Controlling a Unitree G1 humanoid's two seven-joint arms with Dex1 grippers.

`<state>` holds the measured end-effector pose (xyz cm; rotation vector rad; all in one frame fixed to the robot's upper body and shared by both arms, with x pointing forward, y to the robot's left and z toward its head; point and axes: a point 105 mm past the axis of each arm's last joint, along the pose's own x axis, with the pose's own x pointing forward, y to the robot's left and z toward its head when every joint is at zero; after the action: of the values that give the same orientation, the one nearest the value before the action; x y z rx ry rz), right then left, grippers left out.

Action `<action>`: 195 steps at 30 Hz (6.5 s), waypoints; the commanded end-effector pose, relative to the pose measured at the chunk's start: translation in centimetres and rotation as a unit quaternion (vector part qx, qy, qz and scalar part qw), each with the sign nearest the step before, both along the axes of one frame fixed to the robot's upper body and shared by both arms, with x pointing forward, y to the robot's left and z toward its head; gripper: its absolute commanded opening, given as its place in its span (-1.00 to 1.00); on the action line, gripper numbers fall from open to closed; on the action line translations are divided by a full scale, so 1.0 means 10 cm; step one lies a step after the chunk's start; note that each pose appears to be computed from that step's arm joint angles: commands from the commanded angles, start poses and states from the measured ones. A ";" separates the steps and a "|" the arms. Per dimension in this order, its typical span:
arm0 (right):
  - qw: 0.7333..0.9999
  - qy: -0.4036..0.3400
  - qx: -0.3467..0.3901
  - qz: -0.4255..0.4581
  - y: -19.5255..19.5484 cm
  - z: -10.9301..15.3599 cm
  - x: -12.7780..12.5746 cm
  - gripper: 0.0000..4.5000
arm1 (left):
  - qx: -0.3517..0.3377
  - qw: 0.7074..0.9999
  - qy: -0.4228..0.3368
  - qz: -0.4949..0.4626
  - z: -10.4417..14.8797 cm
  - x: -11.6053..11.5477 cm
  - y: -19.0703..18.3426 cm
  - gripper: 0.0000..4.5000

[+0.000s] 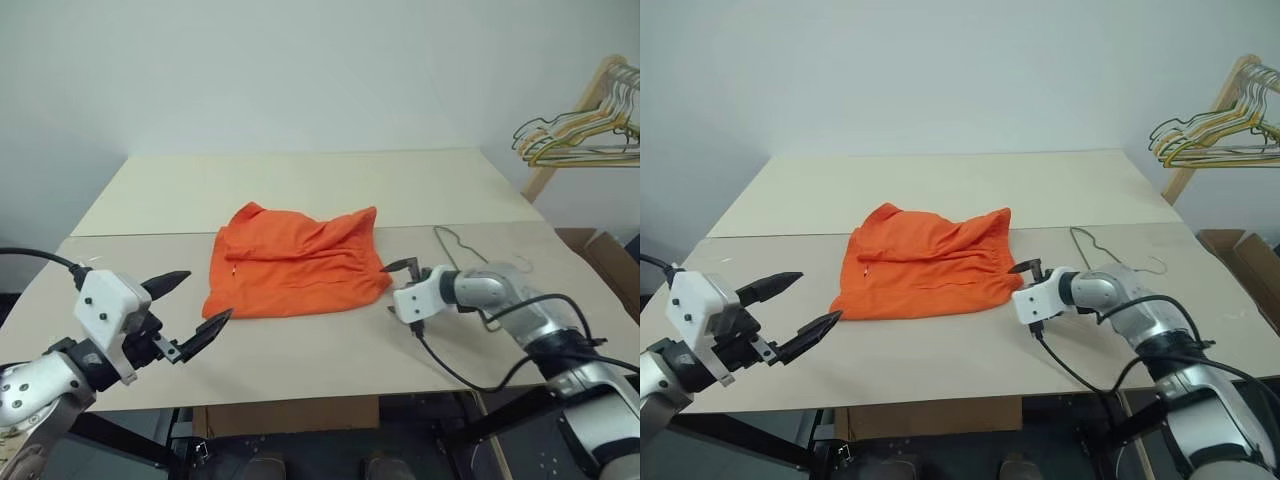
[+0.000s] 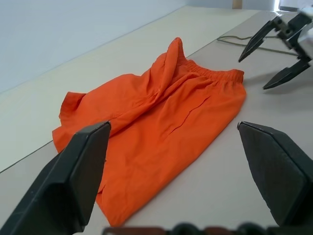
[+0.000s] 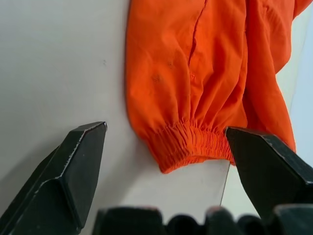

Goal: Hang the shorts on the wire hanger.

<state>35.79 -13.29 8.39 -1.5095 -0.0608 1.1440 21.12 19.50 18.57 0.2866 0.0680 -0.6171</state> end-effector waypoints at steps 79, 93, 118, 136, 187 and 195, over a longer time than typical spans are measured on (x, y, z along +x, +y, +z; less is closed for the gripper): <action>0.981 -0.028 0.175 0.076 -0.21 0.70 -0.43 -1.00 | 0.354 0.894 0.088 -0.258 -0.47 -0.18 0.45 -0.98; 0.788 -0.299 0.481 -0.241 0.04 2.52 1.08 -1.00 | 0.257 0.858 -0.314 0.315 1.90 2.18 0.96 -0.98; 0.963 -0.140 0.197 0.116 0.04 0.34 -0.08 -1.00 | 0.303 0.934 -0.097 -0.162 -0.32 0.54 0.22 -0.98; 0.981 0.027 0.146 0.124 -0.16 0.27 -0.58 -1.00 | 0.275 0.891 0.153 -0.328 -0.68 -0.63 0.08 -0.98; 0.656 0.246 0.313 -0.642 -1.60 -0.16 0.17 1.00 | -0.051 0.968 0.012 -0.246 0.28 0.28 -0.51 0.98; 0.589 0.297 0.351 -0.664 -1.61 -0.28 0.15 0.16 | -0.046 0.968 0.013 -0.247 0.27 0.29 -0.49 1.00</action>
<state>37.41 -29.13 5.57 -0.1541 0.8492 0.1945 24.10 14.67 20.26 0.1724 0.0417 -1.1152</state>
